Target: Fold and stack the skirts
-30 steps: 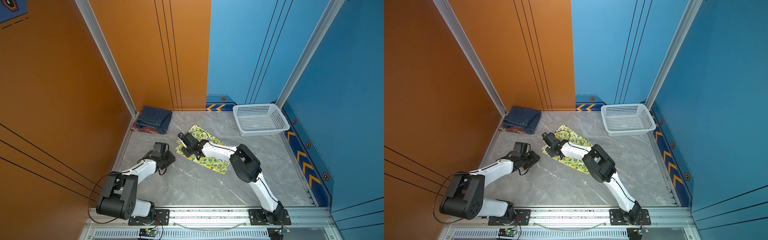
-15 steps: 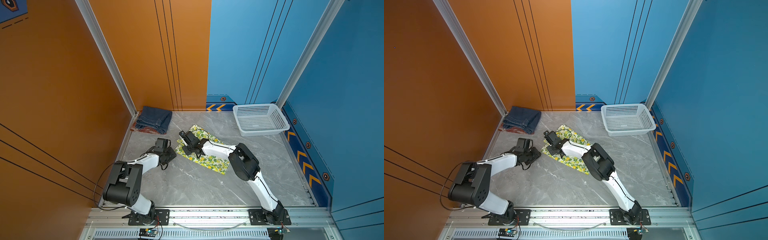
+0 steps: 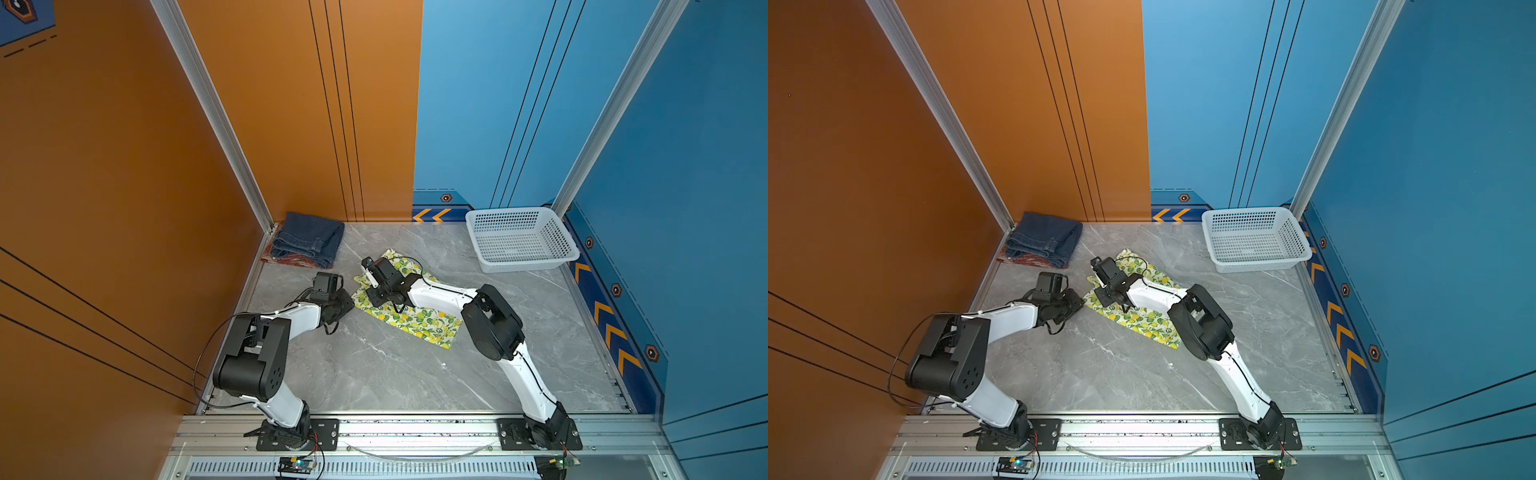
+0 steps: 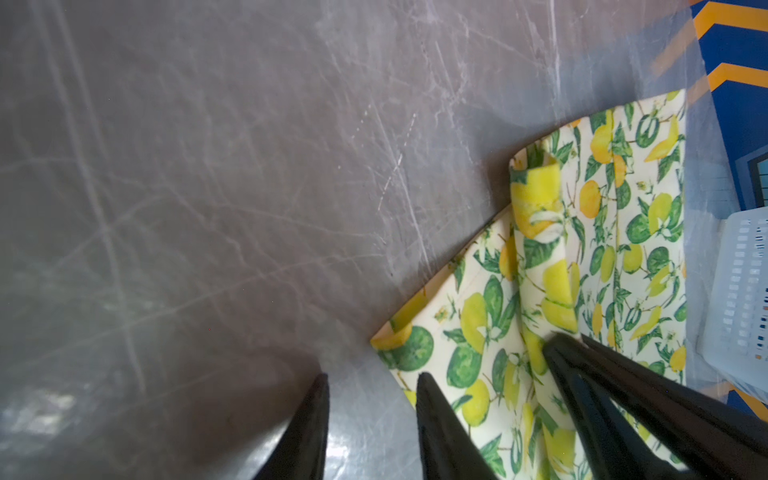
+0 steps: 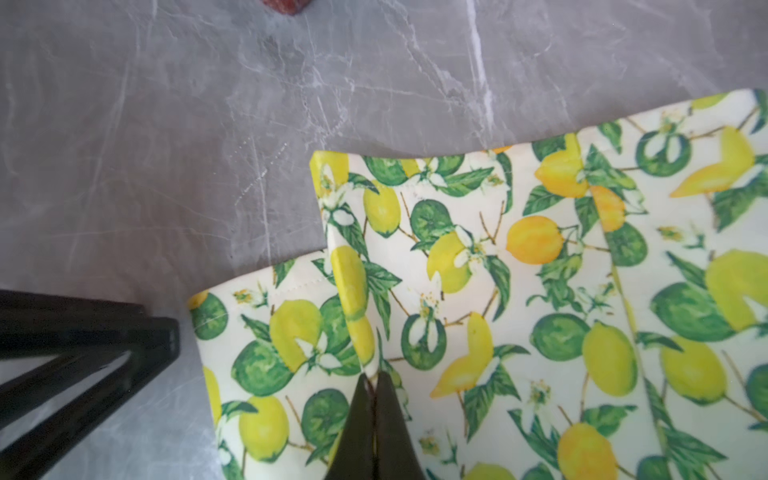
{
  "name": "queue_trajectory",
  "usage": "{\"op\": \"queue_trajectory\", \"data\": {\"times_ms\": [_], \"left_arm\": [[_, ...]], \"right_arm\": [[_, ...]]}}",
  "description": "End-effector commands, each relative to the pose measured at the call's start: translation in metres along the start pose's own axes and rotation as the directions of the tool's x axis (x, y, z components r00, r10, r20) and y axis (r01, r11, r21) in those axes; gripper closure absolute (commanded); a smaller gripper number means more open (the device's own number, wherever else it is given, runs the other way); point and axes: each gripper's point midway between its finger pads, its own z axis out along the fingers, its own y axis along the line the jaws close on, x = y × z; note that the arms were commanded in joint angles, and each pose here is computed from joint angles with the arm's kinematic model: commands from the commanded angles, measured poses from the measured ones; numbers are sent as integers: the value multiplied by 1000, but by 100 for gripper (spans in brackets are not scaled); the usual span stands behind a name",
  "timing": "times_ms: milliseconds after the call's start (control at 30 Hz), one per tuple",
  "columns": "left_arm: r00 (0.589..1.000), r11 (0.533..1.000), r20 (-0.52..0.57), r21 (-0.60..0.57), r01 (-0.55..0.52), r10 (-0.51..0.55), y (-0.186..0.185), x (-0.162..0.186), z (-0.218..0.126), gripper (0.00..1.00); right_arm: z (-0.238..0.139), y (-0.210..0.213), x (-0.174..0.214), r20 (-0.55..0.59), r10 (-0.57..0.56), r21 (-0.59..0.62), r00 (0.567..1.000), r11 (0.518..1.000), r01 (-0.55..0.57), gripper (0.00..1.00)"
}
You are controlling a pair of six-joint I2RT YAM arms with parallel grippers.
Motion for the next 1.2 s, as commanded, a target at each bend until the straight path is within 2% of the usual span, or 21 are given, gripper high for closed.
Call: {"op": "queue_trajectory", "data": {"times_ms": [0, 300, 533, 633, 1167], "left_arm": [[999, 997, -50, -73, -3, -1, 19, 14, 11, 65], [998, 997, -57, -71, 1, -5, 22, 16, 14, 71], [998, 998, -65, -63, -6, 2, 21, 17, 15, 87], [998, 998, -65, -63, -8, 4, 21, 18, 15, 92], [998, 998, -65, -58, -7, 3, 20, 17, 15, 97]], "right_arm": [[-33, 9, -27, 73, 49, -60, 996, 997, -45, 100], [-50, 14, -12, 64, 68, -74, 996, 995, -63, 100], [-54, 19, 2, 50, 90, -87, 995, 993, -86, 100], [-68, 20, -7, 75, 96, -94, 993, 992, -89, 100], [-73, 39, 12, 45, 110, -123, 993, 987, -104, 100]]}}
